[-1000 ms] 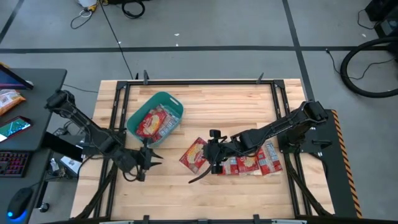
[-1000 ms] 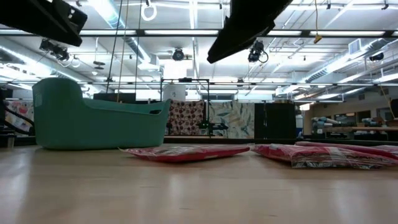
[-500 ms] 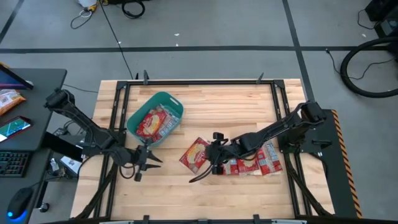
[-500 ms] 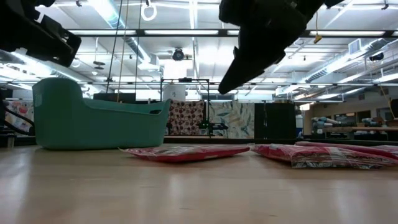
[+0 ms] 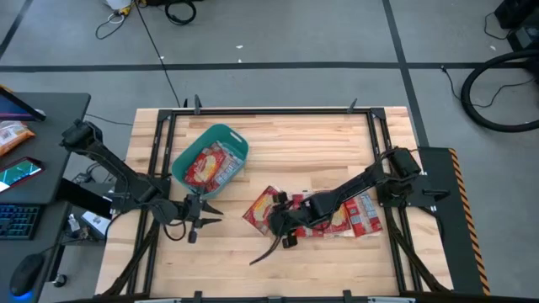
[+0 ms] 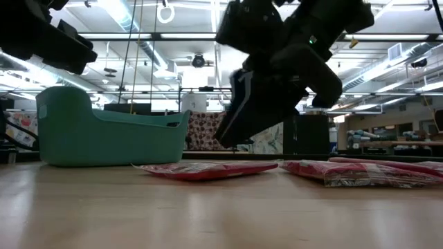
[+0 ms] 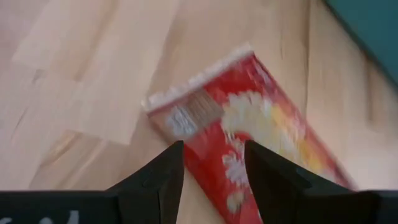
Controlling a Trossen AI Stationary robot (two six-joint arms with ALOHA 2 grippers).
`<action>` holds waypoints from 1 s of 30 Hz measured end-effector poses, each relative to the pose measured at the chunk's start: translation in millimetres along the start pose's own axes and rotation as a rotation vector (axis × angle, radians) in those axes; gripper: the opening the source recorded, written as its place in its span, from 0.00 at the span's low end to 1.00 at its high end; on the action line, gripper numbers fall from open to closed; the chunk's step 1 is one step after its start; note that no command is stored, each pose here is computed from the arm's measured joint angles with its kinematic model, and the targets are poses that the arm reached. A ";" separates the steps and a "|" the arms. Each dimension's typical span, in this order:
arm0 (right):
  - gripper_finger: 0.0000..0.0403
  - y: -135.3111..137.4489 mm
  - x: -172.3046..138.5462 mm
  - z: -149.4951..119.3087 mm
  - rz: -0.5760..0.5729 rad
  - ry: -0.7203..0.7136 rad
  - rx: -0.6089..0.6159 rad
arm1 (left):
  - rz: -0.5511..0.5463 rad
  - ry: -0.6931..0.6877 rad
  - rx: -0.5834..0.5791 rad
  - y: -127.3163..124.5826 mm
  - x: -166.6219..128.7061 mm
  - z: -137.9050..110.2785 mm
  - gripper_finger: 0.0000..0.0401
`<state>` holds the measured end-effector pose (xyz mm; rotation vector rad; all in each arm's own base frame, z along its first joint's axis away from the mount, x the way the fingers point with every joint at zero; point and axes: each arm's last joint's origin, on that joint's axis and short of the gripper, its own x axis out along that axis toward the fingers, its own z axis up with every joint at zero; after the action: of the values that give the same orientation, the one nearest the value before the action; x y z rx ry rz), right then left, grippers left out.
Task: Sort popcorn bags into baskets
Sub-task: Put the red popcorn bag into the green bin
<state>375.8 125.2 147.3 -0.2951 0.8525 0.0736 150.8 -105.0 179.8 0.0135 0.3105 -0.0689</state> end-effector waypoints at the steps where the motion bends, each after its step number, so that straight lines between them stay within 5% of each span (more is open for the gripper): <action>1: 0.43 2.1 1.3 2.4 -0.004 -0.004 -0.042 | 0.001 0.003 0.002 -0.6 1.1 -0.7 0.23; 17: 0.66 -10.8 6.0 -18.4 -0.058 0.186 -0.226 | 0.006 0.033 0.003 -3.2 6.5 -6.5 0.23; 23: 0.53 -24.7 16.9 -22.3 -0.022 0.195 -0.208 | 0.002 0.020 0.005 -3.6 6.5 -5.0 0.23; 30: 0.21 -33.0 21.7 -23.9 0.049 0.186 -0.172 | -0.030 0.019 0.000 -4.8 6.4 -4.3 0.23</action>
<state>378.6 85.6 123.7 -0.4476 1.0405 0.1673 155.2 -110.1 173.7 0.0094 0.3294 -0.0986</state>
